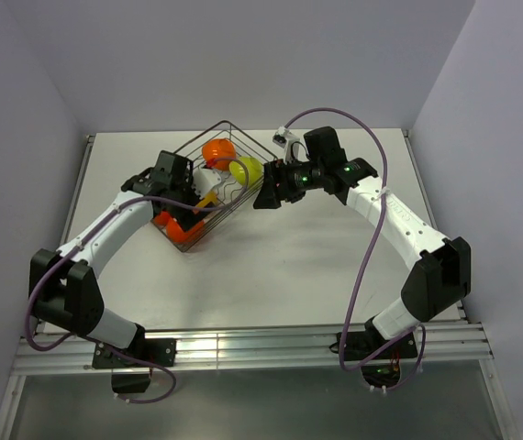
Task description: Load the bowls into the dish rack
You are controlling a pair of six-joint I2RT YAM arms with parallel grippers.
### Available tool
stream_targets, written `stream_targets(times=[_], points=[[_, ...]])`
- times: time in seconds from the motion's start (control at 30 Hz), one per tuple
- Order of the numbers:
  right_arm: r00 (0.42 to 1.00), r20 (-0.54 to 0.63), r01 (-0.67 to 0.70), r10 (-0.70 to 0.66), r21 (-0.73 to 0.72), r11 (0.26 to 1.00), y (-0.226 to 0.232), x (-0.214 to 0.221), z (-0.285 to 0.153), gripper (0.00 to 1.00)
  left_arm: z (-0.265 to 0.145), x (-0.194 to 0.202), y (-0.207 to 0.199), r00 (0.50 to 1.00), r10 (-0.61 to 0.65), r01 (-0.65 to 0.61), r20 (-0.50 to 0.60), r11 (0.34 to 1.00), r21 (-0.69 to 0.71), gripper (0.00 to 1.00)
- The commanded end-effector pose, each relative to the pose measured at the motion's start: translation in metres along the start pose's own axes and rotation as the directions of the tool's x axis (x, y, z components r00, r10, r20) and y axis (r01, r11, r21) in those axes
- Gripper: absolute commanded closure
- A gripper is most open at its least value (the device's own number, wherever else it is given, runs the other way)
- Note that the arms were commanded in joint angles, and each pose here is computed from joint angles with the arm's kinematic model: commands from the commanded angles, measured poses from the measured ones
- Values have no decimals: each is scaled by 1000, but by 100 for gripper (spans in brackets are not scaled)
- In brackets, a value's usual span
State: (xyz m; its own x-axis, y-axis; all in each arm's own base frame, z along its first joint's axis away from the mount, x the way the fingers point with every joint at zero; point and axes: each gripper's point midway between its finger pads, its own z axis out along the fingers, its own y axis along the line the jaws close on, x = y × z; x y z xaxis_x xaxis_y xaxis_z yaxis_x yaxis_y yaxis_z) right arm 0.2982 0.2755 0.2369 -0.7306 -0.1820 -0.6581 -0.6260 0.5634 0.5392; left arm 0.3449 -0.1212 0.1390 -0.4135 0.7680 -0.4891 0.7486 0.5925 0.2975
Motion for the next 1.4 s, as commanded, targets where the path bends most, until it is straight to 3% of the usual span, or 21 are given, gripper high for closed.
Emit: stream_targets(times=[0.0, 0.2, 0.43, 0.57, 0.67, 0.83, 1.13, 1.37], points=[[998, 37, 42, -43, 4, 999, 5, -14, -8, 17, -13, -19, -1, 998, -22, 20, 56, 999, 31, 1], [998, 36, 47, -47, -9, 999, 7, -15, -7, 18, -19, -29, -3, 994, -72, 66, 84, 995, 71, 2], [998, 23, 52, -51, -9, 999, 6, -10, -6, 22, -12, 0, 4, 979, -202, 198, 14, 970, 142, 39], [998, 18, 54, -54, -12, 998, 5, -10, -5, 23, -4, 11, -3, 977, -211, 211, -17, 963, 169, 41], [998, 15, 54, -54, -9, 998, 5, -9, -6, 23, 5, 20, -9, 975, -219, 224, -46, 957, 183, 42], [999, 8, 50, -50, -3, 999, 2, -7, -5, 23, 19, 30, -16, 968, -239, 250, -80, 949, 193, 31], [999, 4, 49, -49, 0, 999, 0, -6, -4, 23, 30, 35, -27, 956, -278, 294, -96, 926, 237, 30], [999, 2, 45, -45, -1, 999, 0, -4, -4, 23, 37, 41, -18, 955, -284, 295, -86, 941, 164, 28]])
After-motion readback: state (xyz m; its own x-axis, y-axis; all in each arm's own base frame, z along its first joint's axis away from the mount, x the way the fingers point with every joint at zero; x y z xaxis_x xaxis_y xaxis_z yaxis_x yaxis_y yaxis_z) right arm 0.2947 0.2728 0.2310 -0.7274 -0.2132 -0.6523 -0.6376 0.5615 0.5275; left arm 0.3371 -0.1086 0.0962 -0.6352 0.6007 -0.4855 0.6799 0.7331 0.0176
